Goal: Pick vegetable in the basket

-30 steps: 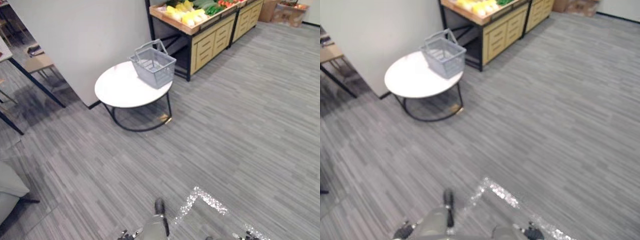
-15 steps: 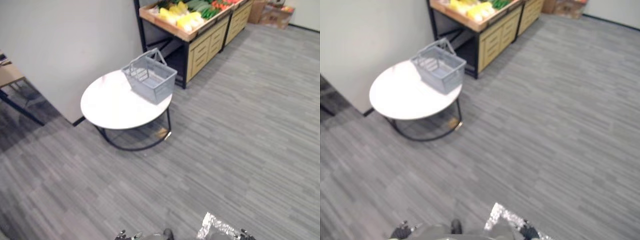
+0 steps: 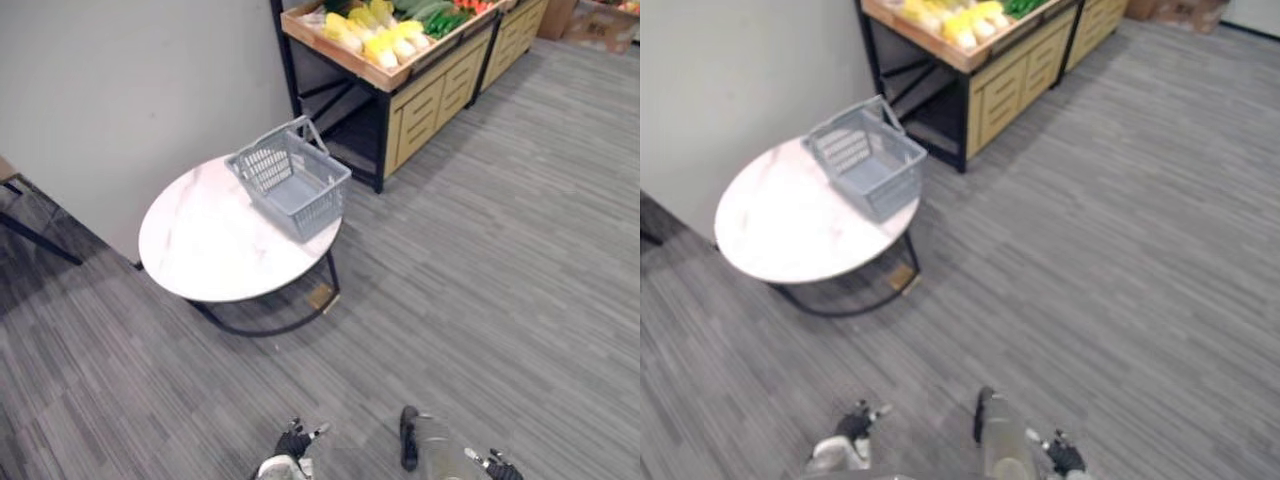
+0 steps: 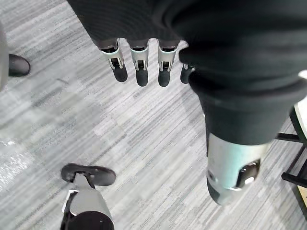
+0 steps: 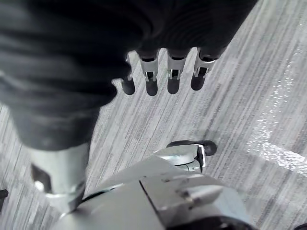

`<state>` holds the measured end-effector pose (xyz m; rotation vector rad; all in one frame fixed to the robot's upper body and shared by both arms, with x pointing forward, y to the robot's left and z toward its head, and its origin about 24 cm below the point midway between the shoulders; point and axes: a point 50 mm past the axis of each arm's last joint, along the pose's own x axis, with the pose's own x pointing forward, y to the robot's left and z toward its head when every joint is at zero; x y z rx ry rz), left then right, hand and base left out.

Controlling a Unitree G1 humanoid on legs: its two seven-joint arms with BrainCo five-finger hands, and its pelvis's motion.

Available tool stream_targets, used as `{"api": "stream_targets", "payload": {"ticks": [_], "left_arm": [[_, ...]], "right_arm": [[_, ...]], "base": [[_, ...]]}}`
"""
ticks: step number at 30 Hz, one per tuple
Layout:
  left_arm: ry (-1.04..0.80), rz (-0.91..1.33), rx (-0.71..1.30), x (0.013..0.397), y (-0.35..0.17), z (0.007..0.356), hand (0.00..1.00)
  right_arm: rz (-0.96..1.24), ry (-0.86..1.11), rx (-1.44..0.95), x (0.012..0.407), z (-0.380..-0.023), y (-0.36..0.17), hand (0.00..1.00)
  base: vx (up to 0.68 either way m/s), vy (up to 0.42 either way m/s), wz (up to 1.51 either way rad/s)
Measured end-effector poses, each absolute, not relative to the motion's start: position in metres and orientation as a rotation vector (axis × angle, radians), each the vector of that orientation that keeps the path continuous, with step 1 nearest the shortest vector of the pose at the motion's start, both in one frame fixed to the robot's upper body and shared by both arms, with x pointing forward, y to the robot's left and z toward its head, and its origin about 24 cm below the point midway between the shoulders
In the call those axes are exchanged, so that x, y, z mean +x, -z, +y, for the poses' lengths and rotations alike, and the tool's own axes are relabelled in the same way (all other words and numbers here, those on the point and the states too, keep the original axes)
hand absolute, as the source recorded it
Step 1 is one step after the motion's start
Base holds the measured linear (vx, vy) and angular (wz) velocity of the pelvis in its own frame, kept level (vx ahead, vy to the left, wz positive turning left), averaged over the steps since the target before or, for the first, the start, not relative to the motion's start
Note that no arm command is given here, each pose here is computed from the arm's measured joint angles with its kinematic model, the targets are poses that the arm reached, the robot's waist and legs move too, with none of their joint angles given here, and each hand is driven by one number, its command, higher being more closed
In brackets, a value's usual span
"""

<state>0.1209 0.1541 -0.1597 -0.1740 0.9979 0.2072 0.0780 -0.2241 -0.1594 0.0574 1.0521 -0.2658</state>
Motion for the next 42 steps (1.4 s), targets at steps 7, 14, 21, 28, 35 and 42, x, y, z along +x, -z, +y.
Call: {"api": "stream_targets", "payload": {"ticks": [7,14,21,28,35,42], "left_arm": [[-0.341,0.972,-0.266,0.121,0.158,0.168,0.0],[-0.456,0.936,-0.305,0.117,0.156,0.188,0.0],[-0.486,0.998,-0.204,0.095,0.16,0.21,0.0],[-0.413,1.049,-0.109,0.089,0.162,0.214,0.0],[-0.351,1.084,-0.02,0.087,0.162,0.217,0.0],[-0.387,1.074,-0.003,0.088,0.161,0.224,0.0]], "right_arm": [[1.073,0.172,-0.044,0.08,-0.227,0.158,0.0],[1.113,0.117,-0.089,0.075,-0.224,0.161,0.0],[1.111,0.012,-0.121,0.078,-0.207,0.164,0.0],[1.085,-0.001,-0.113,0.088,-0.202,0.163,0.0],[1.012,-0.127,-0.219,0.105,-0.199,0.156,0.0],[0.986,-0.19,-0.223,0.113,-0.189,0.155,0.0]], "base": [[0.37,-0.191,0.2],[0.26,0.072,-0.04],[0.39,0.308,0.18],[0.26,0.223,0.02],[0.19,0.039,0.4],[0.17,-0.336,0.62]]}}
